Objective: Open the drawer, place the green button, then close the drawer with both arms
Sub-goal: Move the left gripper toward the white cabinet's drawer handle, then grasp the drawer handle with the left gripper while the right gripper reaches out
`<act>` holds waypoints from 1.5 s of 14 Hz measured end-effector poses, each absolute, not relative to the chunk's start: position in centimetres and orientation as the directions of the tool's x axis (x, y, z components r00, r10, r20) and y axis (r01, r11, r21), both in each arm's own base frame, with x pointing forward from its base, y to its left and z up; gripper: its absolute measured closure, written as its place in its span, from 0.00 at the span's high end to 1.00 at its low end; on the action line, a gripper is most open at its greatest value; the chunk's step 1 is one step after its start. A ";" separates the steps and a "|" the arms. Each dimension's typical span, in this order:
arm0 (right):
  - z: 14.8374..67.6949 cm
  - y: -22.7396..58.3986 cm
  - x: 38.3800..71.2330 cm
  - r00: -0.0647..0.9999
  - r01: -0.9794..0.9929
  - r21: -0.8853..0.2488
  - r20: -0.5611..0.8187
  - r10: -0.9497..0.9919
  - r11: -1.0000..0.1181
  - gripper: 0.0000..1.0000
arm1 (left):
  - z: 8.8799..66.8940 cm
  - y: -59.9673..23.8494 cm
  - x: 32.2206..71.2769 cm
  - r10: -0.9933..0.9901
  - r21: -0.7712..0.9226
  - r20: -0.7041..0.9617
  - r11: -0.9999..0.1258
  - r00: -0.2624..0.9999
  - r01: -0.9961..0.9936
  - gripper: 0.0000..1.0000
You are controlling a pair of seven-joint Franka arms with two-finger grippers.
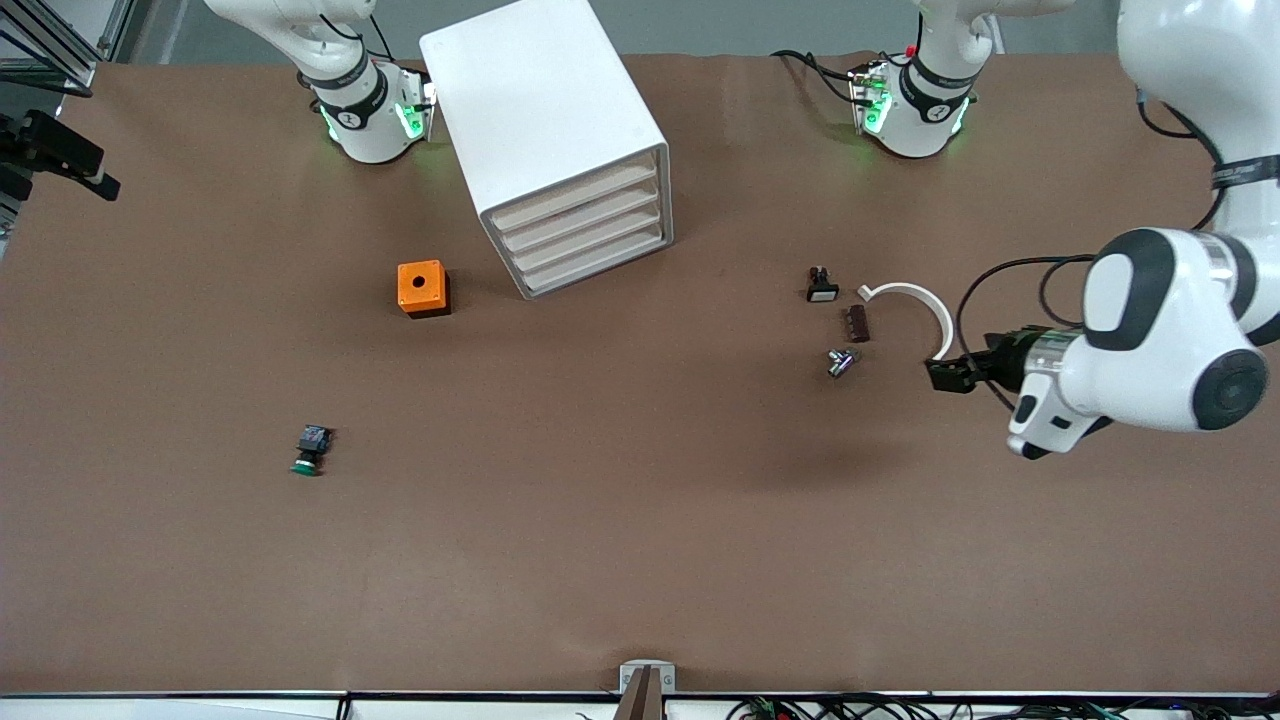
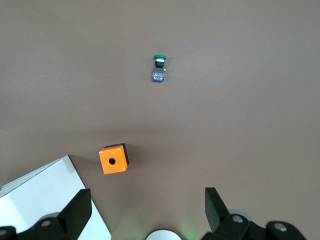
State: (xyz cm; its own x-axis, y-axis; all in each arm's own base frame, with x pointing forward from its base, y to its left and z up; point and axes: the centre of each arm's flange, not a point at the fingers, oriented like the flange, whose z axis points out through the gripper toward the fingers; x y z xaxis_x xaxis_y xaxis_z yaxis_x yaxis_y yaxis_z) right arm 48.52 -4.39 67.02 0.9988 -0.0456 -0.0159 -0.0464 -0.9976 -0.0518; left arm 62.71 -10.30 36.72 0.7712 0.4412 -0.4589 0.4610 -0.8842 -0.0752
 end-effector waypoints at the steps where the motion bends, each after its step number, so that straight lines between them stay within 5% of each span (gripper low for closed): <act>1: 66.9 -4.4 48.2 0.999 -0.046 -0.052 -0.013 -0.045 -0.998 1.00 | 36.0 -11.8 62.5 0.493 -0.118 -0.459 -0.858 0.739 0.500 1.00; 16: 66.8 -3.7 47.7 1.000 -0.024 -0.020 -0.015 -0.024 -1.000 1.00 | 25.7 -27.1 59.1 0.847 -0.472 -0.399 -0.518 0.351 0.713 1.00; 21: 66.7 -3.7 47.7 1.000 -0.023 -0.020 -0.016 -0.023 -1.000 1.00 | 22.8 -30.8 57.6 0.908 -0.609 -0.418 -0.299 0.024 0.734 1.00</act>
